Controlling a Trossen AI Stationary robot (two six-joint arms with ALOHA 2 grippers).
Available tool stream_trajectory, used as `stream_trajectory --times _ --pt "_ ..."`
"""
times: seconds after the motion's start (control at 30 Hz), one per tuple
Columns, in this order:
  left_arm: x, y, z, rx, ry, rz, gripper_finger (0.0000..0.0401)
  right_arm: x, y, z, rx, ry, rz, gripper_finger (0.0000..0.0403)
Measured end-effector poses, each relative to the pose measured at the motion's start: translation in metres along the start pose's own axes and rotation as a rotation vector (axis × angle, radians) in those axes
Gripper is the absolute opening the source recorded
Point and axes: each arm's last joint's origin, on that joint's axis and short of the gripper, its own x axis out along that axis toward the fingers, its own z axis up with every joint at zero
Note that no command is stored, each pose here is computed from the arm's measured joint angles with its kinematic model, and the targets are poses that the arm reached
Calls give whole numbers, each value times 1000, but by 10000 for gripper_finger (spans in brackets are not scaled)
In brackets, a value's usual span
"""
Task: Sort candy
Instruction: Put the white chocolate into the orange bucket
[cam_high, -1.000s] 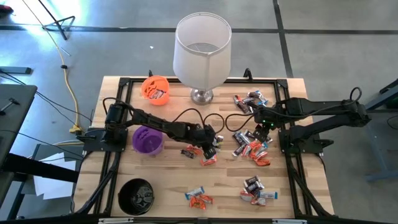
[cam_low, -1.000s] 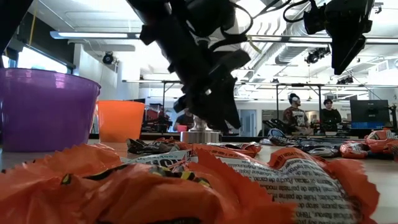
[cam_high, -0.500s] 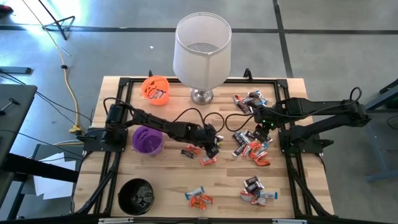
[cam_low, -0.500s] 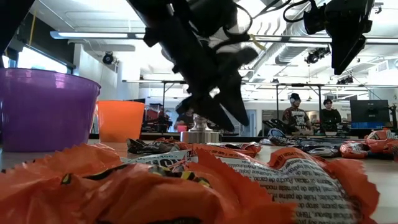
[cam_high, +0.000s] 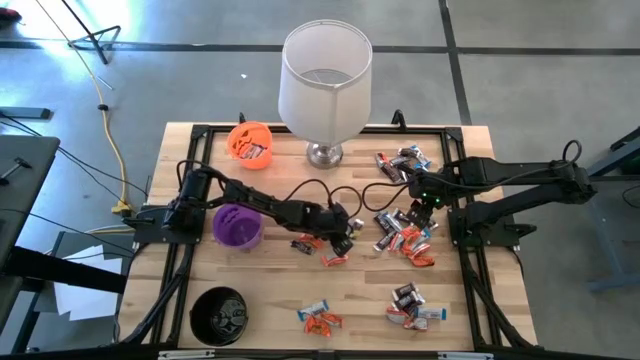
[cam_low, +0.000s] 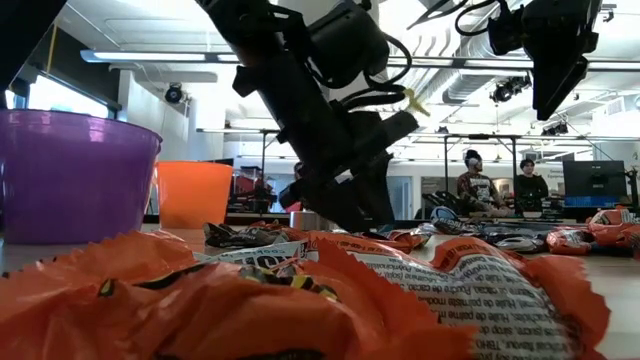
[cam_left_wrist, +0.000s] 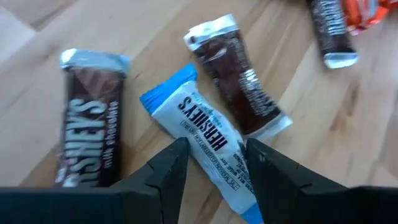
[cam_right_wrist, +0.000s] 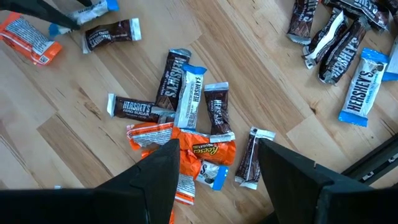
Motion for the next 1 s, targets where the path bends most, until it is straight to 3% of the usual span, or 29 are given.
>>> stream_trajectory --times 0.2,0.53,0.67,0.83,0.93,1.0 --pt "0 2 -2 38 6 34 128 0 0 0 0 0 0 211" --pt "-5 -1 -2 65 11 25 9 0 0 0 0 -1 0 211" --pt "-20 -15 -1 127 20 6 8 0 0 0 0 -1 1 211" --pt "-54 -34 7 217 -69 22 3 0 0 1 1 -6 5 211" --pt "-75 -36 7 262 -96 77 3 0 1 1 1 -7 6 211" --pt "-94 -34 5 290 -115 175 3 0 0 1 1 -7 5 211"
